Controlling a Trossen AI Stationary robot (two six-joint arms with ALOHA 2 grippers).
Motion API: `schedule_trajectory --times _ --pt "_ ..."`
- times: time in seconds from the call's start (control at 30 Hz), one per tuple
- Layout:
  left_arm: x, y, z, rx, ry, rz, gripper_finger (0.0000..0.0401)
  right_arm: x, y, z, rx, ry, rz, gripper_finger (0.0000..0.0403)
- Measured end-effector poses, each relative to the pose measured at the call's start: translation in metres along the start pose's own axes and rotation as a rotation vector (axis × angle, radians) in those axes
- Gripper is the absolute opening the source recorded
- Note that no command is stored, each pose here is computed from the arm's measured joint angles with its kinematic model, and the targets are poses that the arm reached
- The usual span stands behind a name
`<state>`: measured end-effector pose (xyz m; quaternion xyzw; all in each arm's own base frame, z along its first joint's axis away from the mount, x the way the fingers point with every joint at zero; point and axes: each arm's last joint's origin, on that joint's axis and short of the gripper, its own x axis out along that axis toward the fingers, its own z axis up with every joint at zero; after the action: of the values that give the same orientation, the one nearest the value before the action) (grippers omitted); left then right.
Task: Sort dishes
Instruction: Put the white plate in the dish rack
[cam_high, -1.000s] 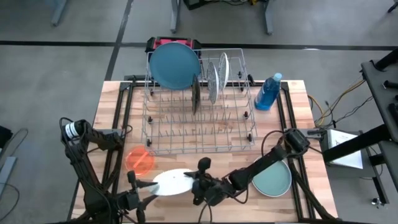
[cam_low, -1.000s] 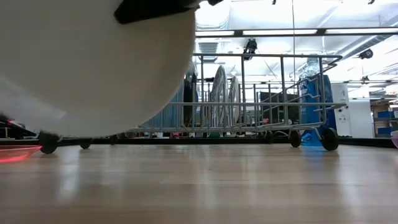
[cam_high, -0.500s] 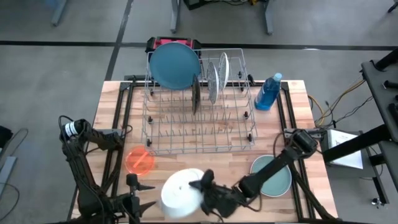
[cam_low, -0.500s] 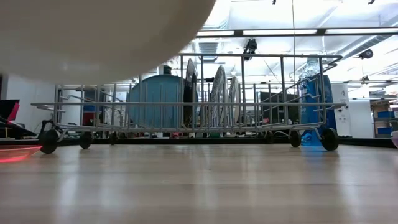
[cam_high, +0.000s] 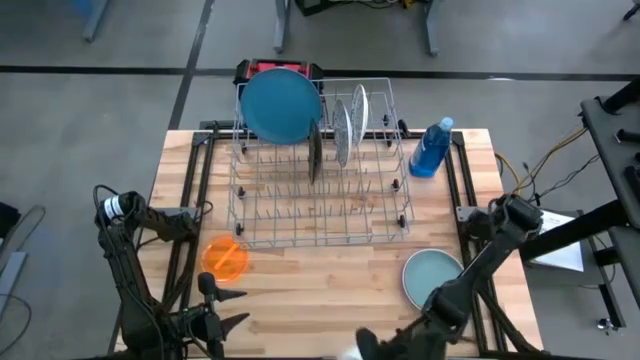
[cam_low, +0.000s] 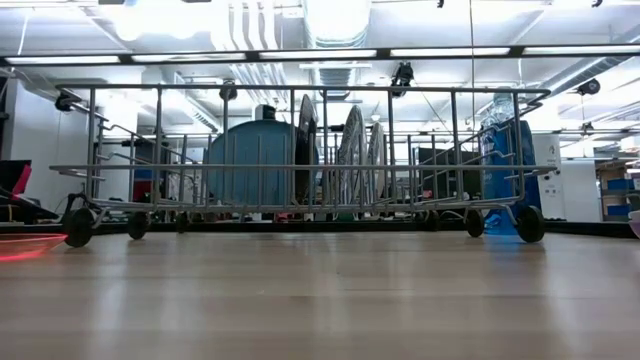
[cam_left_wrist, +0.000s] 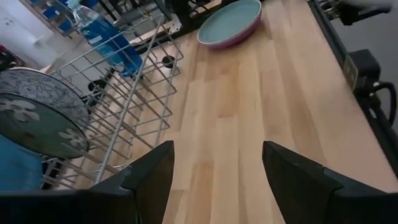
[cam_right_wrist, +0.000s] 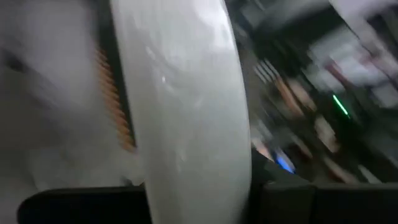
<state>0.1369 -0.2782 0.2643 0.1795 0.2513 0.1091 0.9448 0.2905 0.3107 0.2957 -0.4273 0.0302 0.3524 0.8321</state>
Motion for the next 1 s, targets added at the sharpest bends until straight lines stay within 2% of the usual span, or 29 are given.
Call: schedule_trajectory --times 0.1,0.17,0.27,0.37,0.5,0.57,0.63,0.77,0.9,0.97,1.0 --pt "0.001 0.001 -0.001 0.005 -0.013 0.016 0.0232 -0.006 0.001 0.007 -0.047 -0.183 0.152 0.005" --pt "0.002 0.001 -0.002 0.007 -0.016 0.022 0.0232 -0.007 0.003 0.009 -0.113 -0.255 0.197 0.005" --pt "0.003 0.001 -0.003 0.01 -0.015 0.025 0.0232 -0.007 0.003 0.012 -0.158 -0.285 0.185 0.005" --pt "0.003 0.001 -0.004 0.022 -0.026 0.038 0.0232 -0.007 -0.001 0.01 -0.127 -0.206 0.108 0.005" --pt "0.003 0.01 -0.004 0.078 -0.111 0.126 0.0232 -0.009 -0.01 0.001 0.003 0.062 -0.123 0.005" --pt "0.003 0.018 -0.004 0.119 -0.146 0.173 0.0232 -0.019 -0.018 -0.001 0.094 0.171 -0.224 0.005" --pt "0.003 0.028 -0.003 0.145 -0.168 0.212 0.0232 -0.035 -0.03 0.001 0.22 0.246 -0.378 0.005" --pt "0.007 0.044 0.0 0.181 -0.177 0.269 0.0232 -0.083 -0.061 0.008 0.497 0.359 -0.823 0.005" --pt "0.016 0.055 0.002 0.276 -0.159 0.322 0.0232 -0.131 -0.092 -0.003 0.678 0.49 -1.292 0.005" --pt "0.022 0.062 -0.002 0.324 -0.136 0.348 0.0232 -0.154 -0.104 -0.01 0.736 0.519 -1.466 0.005" --pt "0.025 0.066 -0.003 0.342 -0.124 0.361 0.0232 -0.165 -0.111 -0.015 0.754 0.52 -1.5 0.005"
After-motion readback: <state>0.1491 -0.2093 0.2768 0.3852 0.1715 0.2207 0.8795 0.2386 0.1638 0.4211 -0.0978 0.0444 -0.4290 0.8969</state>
